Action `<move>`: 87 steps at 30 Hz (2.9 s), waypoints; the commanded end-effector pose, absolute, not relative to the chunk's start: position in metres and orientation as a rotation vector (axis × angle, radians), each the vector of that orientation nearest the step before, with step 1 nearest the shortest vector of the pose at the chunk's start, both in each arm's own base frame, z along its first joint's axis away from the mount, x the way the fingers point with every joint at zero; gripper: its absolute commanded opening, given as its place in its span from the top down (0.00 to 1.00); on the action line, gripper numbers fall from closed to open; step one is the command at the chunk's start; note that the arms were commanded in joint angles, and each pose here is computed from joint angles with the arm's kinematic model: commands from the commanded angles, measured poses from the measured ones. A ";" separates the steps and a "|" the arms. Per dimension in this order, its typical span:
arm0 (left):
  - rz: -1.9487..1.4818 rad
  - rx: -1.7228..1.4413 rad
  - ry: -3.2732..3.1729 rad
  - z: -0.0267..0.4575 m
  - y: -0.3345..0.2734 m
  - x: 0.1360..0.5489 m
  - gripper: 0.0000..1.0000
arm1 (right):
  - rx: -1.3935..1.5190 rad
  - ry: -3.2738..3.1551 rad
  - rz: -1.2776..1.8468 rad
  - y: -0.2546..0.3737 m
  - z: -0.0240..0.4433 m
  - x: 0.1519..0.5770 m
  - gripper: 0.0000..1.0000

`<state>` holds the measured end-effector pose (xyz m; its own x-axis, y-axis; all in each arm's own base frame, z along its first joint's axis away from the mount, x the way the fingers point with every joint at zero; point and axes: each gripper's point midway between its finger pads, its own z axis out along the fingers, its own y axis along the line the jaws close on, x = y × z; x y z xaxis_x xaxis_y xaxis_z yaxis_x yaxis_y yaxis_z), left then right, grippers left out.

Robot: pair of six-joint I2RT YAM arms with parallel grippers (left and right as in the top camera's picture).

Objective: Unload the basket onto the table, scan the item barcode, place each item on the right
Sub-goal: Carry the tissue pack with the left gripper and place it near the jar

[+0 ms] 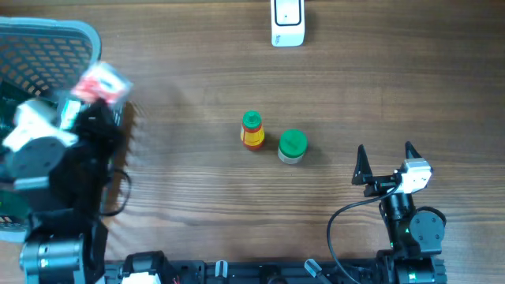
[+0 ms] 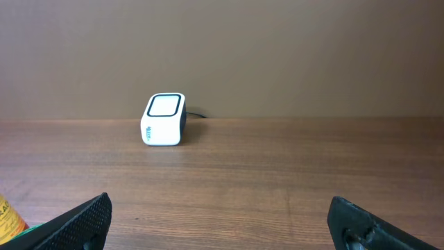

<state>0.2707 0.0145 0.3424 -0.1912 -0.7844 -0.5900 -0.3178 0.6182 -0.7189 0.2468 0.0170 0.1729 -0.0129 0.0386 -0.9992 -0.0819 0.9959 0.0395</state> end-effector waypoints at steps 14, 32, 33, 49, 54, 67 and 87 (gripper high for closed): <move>-0.348 -0.474 2.581 0.202 -0.106 0.244 0.96 | -0.053 1.572 0.095 0.019 0.175 0.246 0.00; -0.131 -0.052 2.753 0.090 -0.218 0.220 0.96 | -0.053 1.572 0.095 0.019 0.175 0.246 0.00; -0.114 -0.048 2.745 0.085 -0.220 0.223 0.96 | -0.053 1.572 0.095 0.019 0.175 0.246 0.00; 0.055 -0.035 2.761 0.026 -0.226 0.240 0.96 | -0.053 1.572 0.095 0.019 0.175 0.246 0.00; 0.056 -0.032 2.759 0.026 -0.226 0.241 0.96 | -0.053 1.572 0.095 0.019 0.175 0.246 0.00; 0.028 -0.033 2.761 0.042 -0.225 0.237 0.39 | -0.053 1.572 0.095 0.019 0.175 0.246 0.00; -0.310 -0.201 2.172 0.282 -0.167 0.257 0.00 | -0.053 1.572 0.095 0.019 0.175 0.246 0.00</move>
